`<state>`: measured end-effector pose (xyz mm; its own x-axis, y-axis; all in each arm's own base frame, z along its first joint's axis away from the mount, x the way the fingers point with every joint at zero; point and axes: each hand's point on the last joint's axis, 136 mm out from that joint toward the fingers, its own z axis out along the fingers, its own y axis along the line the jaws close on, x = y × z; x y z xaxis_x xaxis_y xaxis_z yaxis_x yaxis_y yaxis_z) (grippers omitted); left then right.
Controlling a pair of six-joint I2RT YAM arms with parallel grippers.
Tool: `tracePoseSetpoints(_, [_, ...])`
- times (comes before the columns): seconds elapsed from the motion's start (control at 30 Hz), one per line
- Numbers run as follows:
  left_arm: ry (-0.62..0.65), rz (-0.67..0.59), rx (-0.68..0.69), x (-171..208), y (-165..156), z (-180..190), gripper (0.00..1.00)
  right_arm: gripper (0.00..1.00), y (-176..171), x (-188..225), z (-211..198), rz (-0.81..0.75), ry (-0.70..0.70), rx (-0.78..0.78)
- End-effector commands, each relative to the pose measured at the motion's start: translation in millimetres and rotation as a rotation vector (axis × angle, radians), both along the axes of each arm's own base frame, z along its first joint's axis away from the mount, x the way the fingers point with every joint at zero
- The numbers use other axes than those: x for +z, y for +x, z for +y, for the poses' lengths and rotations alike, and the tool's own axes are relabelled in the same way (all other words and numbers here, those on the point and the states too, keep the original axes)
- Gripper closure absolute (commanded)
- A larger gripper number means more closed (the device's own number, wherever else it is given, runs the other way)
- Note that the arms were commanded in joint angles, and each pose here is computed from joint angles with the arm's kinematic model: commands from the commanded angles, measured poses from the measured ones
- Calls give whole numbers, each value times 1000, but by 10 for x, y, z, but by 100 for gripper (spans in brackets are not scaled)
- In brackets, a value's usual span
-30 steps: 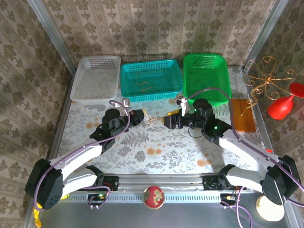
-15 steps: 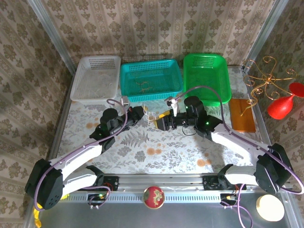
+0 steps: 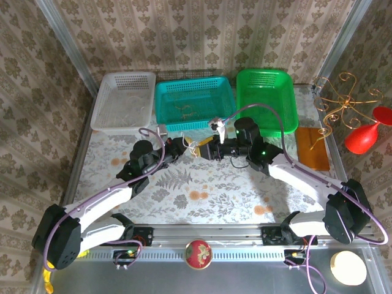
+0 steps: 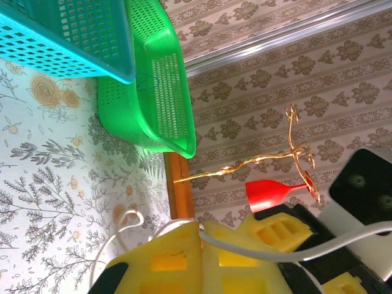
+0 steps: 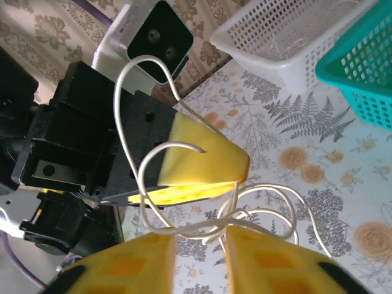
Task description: Untangle the cables
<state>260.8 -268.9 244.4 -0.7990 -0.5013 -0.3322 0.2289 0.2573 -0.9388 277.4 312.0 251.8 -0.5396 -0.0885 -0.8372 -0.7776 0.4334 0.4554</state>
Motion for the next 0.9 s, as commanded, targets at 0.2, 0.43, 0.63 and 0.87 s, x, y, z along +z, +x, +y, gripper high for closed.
tracePoseSetpoints(0.2, [7,-12,-4,-17,0,1,100,100,104,151,-216,-34,46,-95])
tracePoseSetpoints(0.43, [68,-64,16,-64,2,73,100,75,57,212,-314,10,107,-122])
tracePoseSetpoints(0.63, [59,-53,44,-57,46,100,100,68,-243,188,-180,42,138,-77])
tracePoseSetpoints(0.87, [21,-31,81,-2,93,121,100,45,-336,55,3,53,167,-108])
